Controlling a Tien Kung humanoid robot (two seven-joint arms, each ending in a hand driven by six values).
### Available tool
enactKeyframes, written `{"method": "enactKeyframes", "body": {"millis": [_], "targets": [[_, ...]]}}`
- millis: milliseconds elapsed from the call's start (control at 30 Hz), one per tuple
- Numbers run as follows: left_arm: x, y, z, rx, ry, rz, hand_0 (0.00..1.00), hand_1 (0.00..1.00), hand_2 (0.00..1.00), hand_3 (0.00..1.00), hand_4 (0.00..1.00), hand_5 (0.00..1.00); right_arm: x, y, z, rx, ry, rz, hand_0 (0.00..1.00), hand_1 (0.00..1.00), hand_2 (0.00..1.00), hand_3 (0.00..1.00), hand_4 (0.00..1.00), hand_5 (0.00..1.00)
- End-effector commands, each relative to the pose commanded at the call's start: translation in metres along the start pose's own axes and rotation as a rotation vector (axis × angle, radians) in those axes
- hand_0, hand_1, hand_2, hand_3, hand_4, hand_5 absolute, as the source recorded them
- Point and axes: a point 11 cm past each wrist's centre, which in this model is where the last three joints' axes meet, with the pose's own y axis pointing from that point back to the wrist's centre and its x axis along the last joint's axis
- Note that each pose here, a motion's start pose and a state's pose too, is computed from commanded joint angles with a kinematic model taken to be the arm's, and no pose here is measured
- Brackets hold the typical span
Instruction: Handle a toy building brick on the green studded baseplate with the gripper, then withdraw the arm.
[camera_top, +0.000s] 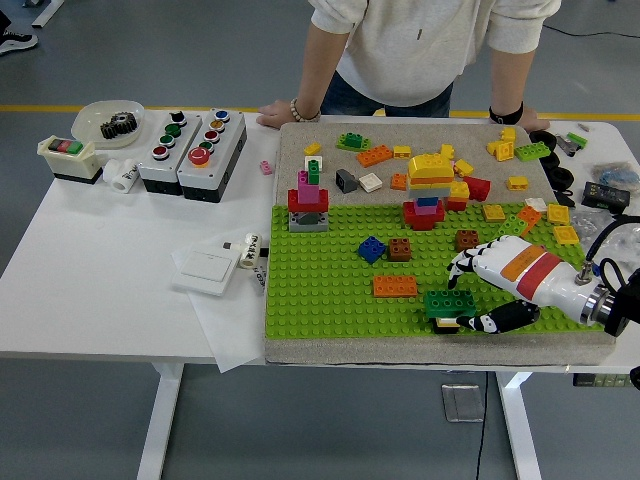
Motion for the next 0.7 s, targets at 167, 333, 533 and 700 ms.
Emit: {"method": "enactKeyframes", "body": {"millis": [167, 333, 533, 700], "targets": [[0.0, 0.0, 0.0, 0.001, -0.003, -0.001, 0.734, 0.743, 0.742, 0.611, 0.656, 0.629, 0.001, 0.0, 0.0, 0.002, -0.002, 0.005, 0.514, 0.64, 0.748, 0.685, 0.883, 0.425], [0.0, 0.0, 0.0, 0.001, -0.004, -0.001, 0.734, 0.743, 0.742, 0.61, 0.655, 0.627, 0.004, 0.001, 0.0, 0.0, -0.005, 0.014, 0.53, 0.651, 0.763, 0.768, 0.909, 0.429], [0.0, 0.0, 0.0, 0.0, -0.005, -0.001, 0.733, 0.743, 0.742, 0.61, 0.655, 0.627, 0.013, 0.004, -0.004, 0.005, -0.011, 0.038, 0.583, 0.677, 0.784, 0.82, 0.951, 0.457], [0.0, 0.0, 0.0, 0.001, -0.006, -0.001, 0.733, 0.743, 0.742, 0.609, 0.655, 0.627, 0.028, 0.008, -0.013, 0.011, -0.044, 0.13, 0.631, 0.681, 0.786, 0.823, 0.891, 0.429]]}}
